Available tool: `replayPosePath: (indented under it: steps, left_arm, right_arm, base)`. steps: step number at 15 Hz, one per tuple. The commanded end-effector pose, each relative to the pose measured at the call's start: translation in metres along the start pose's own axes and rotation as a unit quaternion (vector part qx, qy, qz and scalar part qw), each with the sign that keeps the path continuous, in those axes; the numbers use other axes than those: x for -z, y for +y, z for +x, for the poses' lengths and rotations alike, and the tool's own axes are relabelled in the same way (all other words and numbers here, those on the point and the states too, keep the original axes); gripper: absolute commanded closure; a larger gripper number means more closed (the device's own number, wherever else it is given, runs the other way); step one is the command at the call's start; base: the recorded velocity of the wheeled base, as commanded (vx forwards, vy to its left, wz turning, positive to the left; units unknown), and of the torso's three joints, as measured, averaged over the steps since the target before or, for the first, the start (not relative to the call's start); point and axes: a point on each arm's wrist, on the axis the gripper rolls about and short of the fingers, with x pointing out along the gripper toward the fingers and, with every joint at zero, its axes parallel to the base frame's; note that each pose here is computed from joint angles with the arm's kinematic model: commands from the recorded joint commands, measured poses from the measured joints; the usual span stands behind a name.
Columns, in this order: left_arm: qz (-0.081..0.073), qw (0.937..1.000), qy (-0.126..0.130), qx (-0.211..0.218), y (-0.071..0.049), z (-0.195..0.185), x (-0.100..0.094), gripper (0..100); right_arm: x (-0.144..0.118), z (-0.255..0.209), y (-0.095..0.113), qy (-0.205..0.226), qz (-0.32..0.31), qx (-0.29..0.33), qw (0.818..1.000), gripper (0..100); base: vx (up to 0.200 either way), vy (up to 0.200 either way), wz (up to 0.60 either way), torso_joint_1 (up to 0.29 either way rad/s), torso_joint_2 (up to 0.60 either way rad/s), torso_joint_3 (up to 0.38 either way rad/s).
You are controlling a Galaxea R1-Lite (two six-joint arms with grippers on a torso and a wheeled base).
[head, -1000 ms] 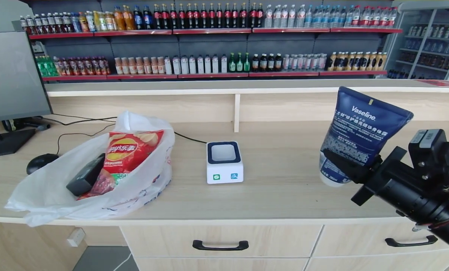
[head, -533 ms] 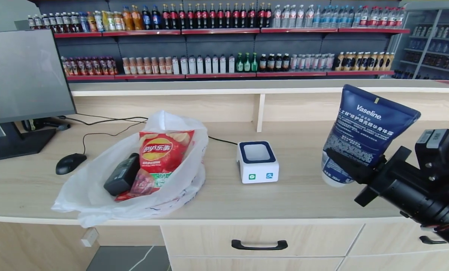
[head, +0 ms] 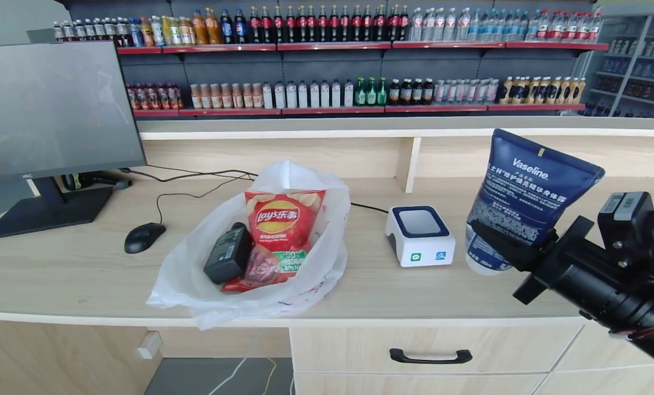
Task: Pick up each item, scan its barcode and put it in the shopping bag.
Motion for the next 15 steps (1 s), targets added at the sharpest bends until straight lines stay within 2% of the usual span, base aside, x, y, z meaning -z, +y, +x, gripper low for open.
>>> replayPosePath:
  steps: [1,6,7,9,11,12,13,15]
  left_arm:
    - [0.000,1.0000,0.000,0.001,0.000,0.000,0.000,0]
    - [0.000,1.0000,0.001,-0.001,0.000,0.000,0.000,0]
    - [0.000,1.0000,0.000,0.001,0.000,0.000,0.000,0]
    - [0.000,1.0000,0.001,0.000,0.000,0.000,0.000,0]
    - [0.000,1.0000,0.000,-0.001,0.000,0.000,0.000,0]
    - [0.000,1.0000,0.001,-0.001,0.000,0.000,0.000,0]
    - [-0.001,1.0000,0.001,0.000,0.000,0.000,0.000,0]
    - [-0.001,1.0000,0.000,0.000,0.000,0.000,0.000,0]
  right_arm:
    - [0.003,0.008,-0.002,0.000,-0.006,0.000,1.000,100]
    - [0.006,0.017,-0.005,-0.002,-0.056,-0.002,0.998,100]
    - [0.003,0.023,-0.004,-0.017,-0.091,-0.015,0.996,100]
    - [0.000,0.044,0.004,-0.042,-0.120,-0.032,0.991,100]
    - [0.010,0.062,0.003,-0.042,-0.197,-0.032,0.979,100]
    - [0.011,0.064,0.003,-0.041,-0.213,-0.031,0.976,100]
    - [0.022,0.071,0.004,-0.033,-0.257,-0.036,0.965,100]
    - [0.028,0.073,0.004,-0.031,-0.294,-0.042,0.954,100]
  base:
    - [0.000,0.000,0.00,0.000,0.00,0.000]
    - [0.000,0.000,0.00,0.000,0.00,0.000]
    - [0.000,0.000,0.00,0.000,0.00,0.000]
    - [0.000,0.000,0.00,0.000,0.00,0.000]
    - [0.000,0.000,0.00,0.000,0.00,0.000]
    - [0.000,0.000,0.00,0.000,0.00,0.000]
    - [0.000,0.000,0.00,0.000,0.00,0.000]
    - [0.000,0.000,0.00,0.000,0.00,0.000]
